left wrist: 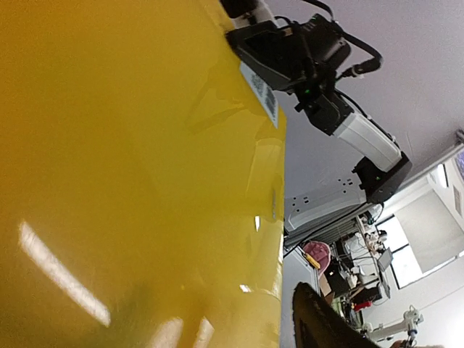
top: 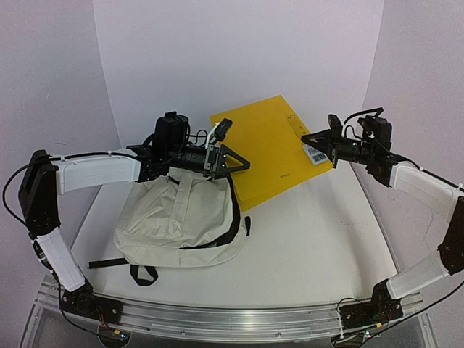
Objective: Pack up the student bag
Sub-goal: Pick up the files from the center of the board.
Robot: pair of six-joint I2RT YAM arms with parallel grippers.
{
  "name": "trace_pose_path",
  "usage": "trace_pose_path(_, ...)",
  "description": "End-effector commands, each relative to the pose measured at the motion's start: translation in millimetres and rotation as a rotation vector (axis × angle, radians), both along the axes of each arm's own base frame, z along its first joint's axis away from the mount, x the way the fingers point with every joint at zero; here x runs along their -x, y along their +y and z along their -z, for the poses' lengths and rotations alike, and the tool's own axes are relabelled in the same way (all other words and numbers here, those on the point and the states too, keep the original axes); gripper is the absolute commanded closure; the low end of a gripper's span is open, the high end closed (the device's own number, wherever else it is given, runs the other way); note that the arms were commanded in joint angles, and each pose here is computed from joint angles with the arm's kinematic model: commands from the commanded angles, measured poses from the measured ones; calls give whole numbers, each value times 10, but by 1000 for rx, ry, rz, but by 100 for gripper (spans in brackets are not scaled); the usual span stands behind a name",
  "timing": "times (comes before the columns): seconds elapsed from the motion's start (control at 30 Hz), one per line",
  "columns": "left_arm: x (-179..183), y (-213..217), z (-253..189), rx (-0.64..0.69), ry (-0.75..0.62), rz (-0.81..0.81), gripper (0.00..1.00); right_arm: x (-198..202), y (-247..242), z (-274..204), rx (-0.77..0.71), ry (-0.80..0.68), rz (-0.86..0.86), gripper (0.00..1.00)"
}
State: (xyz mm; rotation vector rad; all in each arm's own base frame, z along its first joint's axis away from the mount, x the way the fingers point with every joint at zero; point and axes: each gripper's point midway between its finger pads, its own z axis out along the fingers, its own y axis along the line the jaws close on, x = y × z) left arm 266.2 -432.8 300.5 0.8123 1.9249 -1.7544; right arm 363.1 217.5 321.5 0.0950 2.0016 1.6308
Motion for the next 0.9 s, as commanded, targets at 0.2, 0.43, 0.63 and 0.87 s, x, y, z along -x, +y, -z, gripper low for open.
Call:
trace_pose_path(0.2, -149, 751, 84, -249, -111, -257, 3, 58, 91, -318, 4, -194, -76, 93)
trace_pose_path(0.43, -436, 1389, -159, -328, -192, -419, 0, 226, 161, -510, 4, -269, -191, 95)
trace_pose_path(0.63, -504, 1400, -547, -298, -309, -431, 0, 280, 161, -1062, -16, -392, -203, 95)
trace_pose_path(0.87, -418, 1480, -898, -231, -384, -446, 0, 239, 168, -926, -5, -350, -197, 94)
